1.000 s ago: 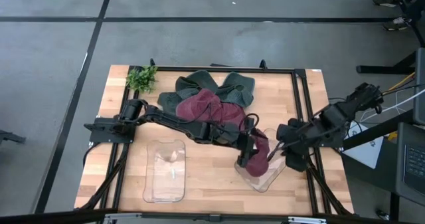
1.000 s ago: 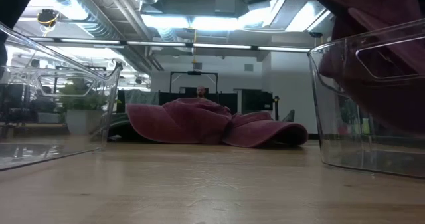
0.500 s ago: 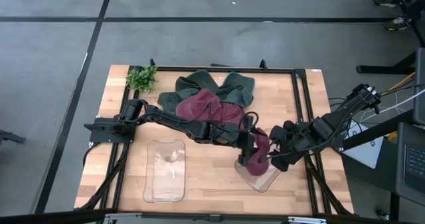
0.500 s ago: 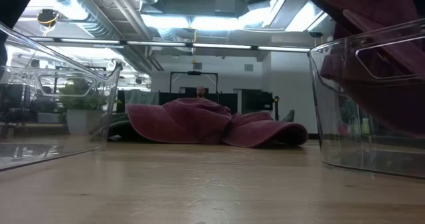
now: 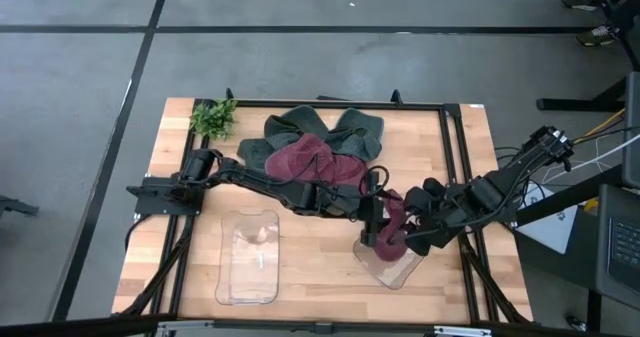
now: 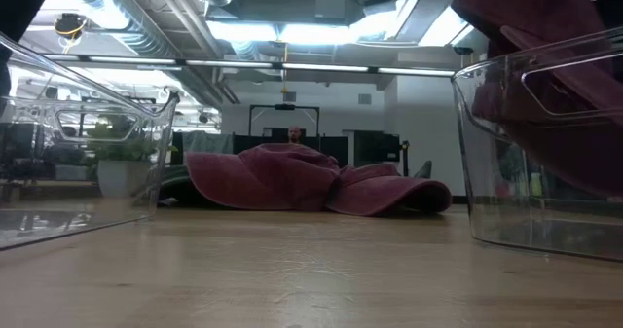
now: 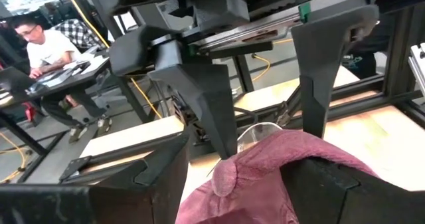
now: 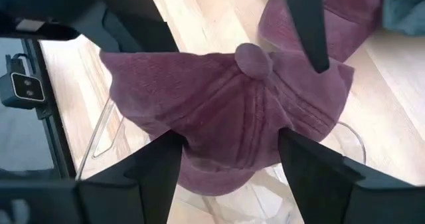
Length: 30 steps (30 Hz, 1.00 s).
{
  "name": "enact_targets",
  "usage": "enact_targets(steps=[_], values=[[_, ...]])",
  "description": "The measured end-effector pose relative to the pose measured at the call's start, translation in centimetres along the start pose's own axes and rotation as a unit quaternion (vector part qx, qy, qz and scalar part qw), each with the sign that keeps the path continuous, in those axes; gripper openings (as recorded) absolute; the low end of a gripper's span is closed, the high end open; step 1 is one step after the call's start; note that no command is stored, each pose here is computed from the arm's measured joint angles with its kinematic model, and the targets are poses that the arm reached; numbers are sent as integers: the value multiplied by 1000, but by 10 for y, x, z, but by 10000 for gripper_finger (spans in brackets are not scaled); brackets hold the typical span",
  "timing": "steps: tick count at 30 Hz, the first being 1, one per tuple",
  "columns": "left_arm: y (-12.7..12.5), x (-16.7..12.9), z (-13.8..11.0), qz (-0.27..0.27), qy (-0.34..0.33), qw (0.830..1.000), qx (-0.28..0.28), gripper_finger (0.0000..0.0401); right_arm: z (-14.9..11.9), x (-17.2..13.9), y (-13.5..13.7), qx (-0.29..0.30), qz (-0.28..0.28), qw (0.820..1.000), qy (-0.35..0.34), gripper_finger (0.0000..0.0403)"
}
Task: Pick & Place hat
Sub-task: Put the right red cap into the right transparent bin
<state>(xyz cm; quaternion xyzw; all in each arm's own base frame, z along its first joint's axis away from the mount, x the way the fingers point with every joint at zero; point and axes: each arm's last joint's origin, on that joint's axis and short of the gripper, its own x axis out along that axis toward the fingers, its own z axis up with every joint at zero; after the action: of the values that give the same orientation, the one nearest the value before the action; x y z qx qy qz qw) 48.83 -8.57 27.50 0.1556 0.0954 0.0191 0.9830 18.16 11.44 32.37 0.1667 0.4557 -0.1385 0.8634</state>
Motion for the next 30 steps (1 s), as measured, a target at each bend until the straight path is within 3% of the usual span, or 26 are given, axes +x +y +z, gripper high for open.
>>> enact_targets(steps=[5,16,24,30], values=[[0,0,0,0,0,1000,0,222,-1,0,1,-10,12,1000,18,191],[0,0,1,0,-3,1000,0,222,-2,0,1,-34,27,998,38,15],[0,0,1,2,-3,1000,31,222,-10,-1,-2,-34,40,991,119,25],[-3,-2,2,18,3,999,47,222,-9,-1,-2,-45,36,992,108,11]])
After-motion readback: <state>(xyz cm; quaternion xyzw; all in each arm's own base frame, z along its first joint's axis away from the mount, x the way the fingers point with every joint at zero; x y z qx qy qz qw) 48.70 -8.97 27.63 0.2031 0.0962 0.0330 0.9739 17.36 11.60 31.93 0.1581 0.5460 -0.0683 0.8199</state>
